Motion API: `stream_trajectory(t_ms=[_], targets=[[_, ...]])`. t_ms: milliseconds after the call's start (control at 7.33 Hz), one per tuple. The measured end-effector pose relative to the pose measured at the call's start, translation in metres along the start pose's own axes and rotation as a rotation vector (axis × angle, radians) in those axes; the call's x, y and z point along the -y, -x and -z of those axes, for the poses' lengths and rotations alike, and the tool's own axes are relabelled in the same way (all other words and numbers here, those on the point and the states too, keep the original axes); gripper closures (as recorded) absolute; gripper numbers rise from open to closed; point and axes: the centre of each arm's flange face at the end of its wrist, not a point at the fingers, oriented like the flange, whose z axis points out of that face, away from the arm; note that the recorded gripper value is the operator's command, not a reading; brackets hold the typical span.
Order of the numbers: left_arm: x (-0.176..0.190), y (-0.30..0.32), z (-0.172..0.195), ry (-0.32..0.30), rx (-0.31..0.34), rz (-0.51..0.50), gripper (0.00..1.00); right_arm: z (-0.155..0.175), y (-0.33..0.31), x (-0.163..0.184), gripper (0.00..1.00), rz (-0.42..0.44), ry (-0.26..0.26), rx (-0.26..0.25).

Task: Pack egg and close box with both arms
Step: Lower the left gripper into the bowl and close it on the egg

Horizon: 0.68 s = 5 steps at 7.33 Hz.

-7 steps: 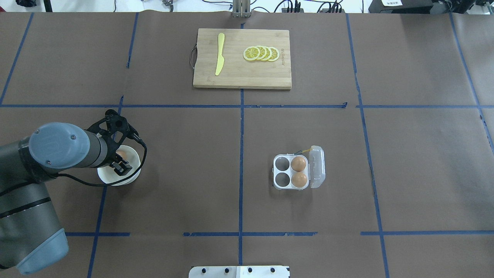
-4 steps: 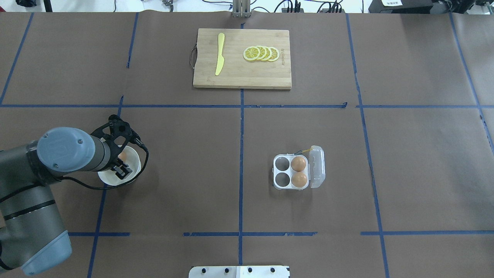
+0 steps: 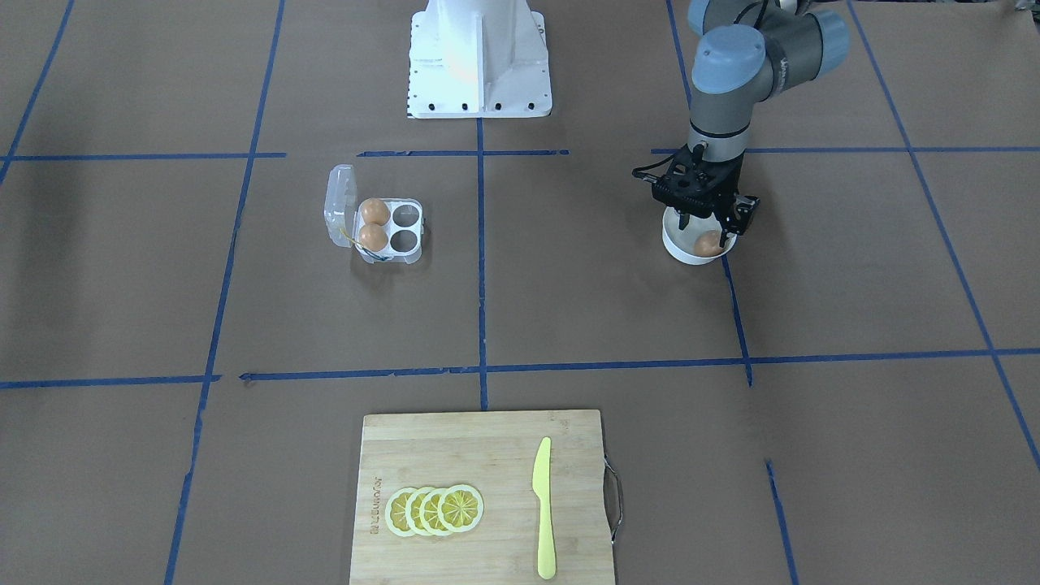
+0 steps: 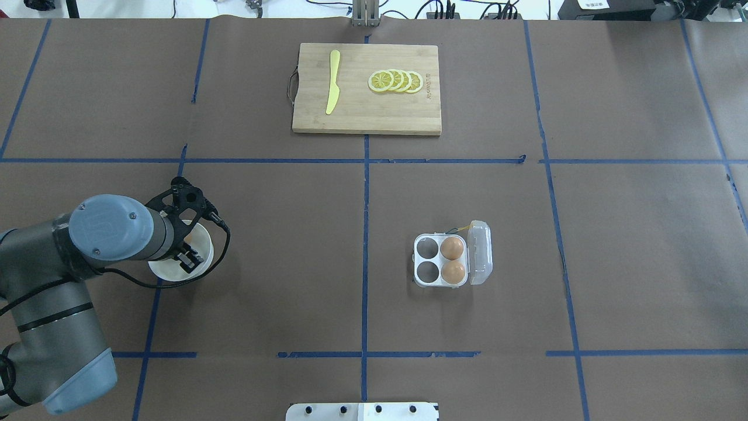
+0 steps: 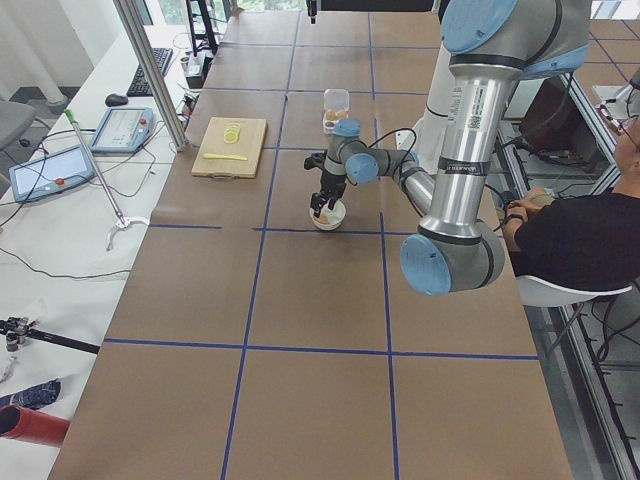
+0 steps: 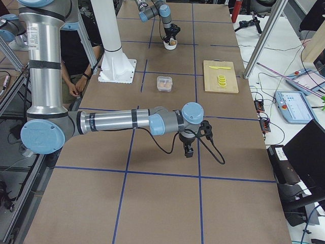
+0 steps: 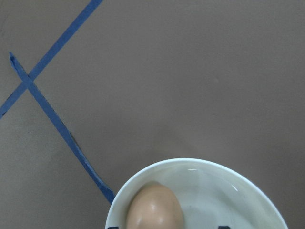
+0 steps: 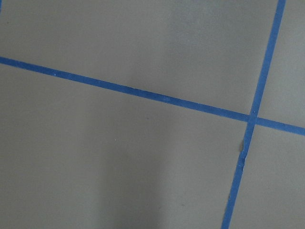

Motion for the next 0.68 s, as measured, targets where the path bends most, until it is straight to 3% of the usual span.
stream_trajectory(t_ms=[682], targets=[[0.0005,0.0001,-0.0078,0.013,0.006,0.001,0.33,-0.0007,0.0004,0.0000,0.00,-0.001,0.001,0.001]])
